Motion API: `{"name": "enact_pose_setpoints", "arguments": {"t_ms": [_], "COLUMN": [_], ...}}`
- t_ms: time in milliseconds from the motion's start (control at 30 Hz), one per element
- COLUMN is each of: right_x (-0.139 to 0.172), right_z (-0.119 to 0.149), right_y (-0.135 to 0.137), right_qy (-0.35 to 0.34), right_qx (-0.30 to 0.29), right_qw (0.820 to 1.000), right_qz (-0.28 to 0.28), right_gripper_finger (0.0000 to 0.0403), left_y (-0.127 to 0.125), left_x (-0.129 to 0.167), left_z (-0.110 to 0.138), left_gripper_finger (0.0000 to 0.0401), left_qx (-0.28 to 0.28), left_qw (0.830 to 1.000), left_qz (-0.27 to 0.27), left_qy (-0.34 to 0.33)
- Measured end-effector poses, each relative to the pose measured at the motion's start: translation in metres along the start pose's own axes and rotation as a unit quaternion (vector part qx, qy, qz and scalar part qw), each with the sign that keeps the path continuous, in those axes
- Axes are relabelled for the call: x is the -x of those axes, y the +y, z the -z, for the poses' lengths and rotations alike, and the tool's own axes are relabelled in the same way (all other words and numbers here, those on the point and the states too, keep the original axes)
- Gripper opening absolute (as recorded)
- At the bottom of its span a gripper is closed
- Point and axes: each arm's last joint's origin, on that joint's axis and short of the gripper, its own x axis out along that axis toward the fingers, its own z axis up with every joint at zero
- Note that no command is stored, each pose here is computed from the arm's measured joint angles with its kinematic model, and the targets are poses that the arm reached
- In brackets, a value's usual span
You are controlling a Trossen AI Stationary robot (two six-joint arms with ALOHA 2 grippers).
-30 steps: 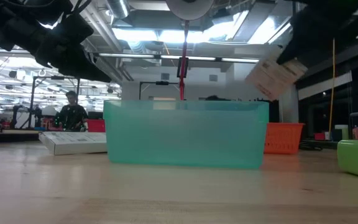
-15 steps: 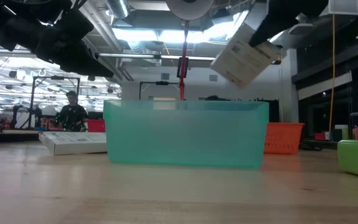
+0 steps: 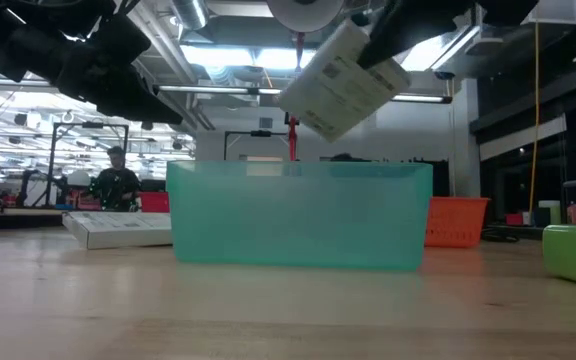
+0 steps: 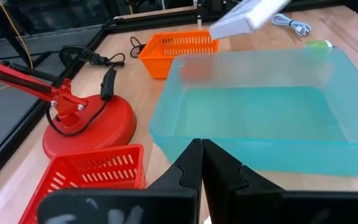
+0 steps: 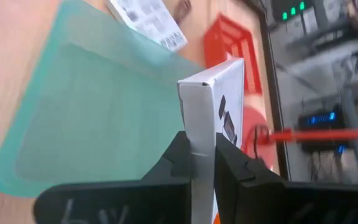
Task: Pick and place items into bin
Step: Put the white card reader box into the green basket
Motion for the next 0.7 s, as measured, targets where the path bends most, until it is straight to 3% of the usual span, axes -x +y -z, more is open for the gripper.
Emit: {"name": "enact_pose_setpoints", "arguments": {"t_ms": [233, 700], "right_x": [-0.016, -0.053], "right_z": [-0.009, -0.017], "right_y": [0.01, 0.013], "right_qy": [-0.024, 0.017], "right_qx": [0.043, 0.039], "right_qw": [0.999, 0.999], "right_qz": [0.004, -0.007], "right_gripper_finger": [0.0017, 0.0017], "left_y": [0.0, 0.0], "left_x": [0.0, 0.0], "left_z": [0.0, 0.0], "left_gripper_finger": [0.0002, 0.0002], "left_qx": [0.023, 0.034], "left_qw": [1.0, 0.999], "left_qz": [0.0, -0.001], "left_qy": [0.0, 0.0]}}
